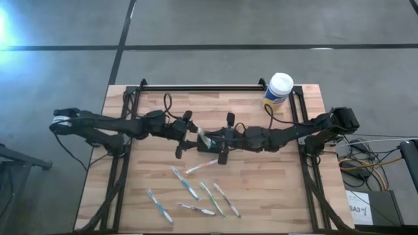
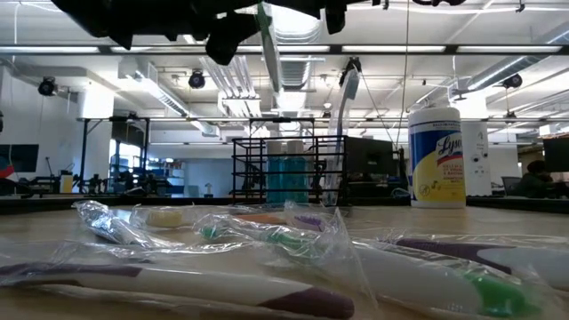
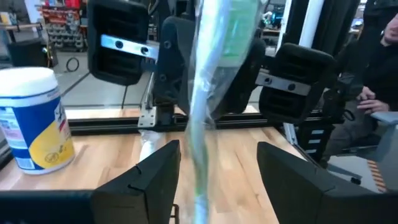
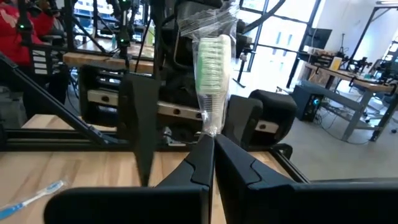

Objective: Pick & Place toothbrushing station
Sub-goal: Put the right green toothbrush into the black mesh organizer

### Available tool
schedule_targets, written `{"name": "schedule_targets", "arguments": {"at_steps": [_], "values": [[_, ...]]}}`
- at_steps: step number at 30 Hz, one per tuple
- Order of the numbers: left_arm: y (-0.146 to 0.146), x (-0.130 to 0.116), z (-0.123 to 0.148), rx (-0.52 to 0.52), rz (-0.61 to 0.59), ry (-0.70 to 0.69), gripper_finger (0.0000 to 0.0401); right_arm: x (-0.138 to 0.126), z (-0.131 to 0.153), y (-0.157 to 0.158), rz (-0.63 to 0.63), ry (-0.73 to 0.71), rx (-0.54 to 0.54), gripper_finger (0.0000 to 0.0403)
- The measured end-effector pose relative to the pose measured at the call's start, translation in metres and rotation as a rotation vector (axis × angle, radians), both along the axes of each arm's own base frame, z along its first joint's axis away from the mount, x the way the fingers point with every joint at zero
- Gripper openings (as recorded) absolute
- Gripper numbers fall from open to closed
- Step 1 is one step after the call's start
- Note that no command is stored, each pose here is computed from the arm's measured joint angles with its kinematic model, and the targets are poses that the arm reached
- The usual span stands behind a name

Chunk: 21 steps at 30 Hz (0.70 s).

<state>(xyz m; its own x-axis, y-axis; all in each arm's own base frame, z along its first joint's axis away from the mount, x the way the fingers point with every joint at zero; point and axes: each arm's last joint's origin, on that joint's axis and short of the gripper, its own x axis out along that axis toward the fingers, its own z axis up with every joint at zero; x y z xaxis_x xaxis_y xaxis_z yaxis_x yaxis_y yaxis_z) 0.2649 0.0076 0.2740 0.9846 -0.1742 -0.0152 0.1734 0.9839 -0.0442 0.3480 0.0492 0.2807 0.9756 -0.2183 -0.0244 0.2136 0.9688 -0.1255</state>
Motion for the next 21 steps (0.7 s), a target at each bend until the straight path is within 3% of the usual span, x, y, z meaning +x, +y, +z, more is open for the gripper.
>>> {"name": "schedule_targets", "arguments": {"at_steps": [6, 13, 21], "values": [[0.0004, 0.0026, 0.0016, -0.022, 0.002, -0.039, 0.0185, -0.0001, -0.0005, 0.0, 0.0, 0.003, 0.0, 0.0008], [-0.0016, 0.0026, -0.0008, -0.013, -0.012, -0.033, 0.0031, -0.0001, -0.0007, 0.0, 0.002, 0.004, 0.0, 0.0008], [-0.0038, -0.0004, -0.0012, 0.024, -0.047, -0.01, 0.0026, -0.0007, -0.0013, 0.0003, 0.006, 0.001, 0.056, 0.0014]]}}
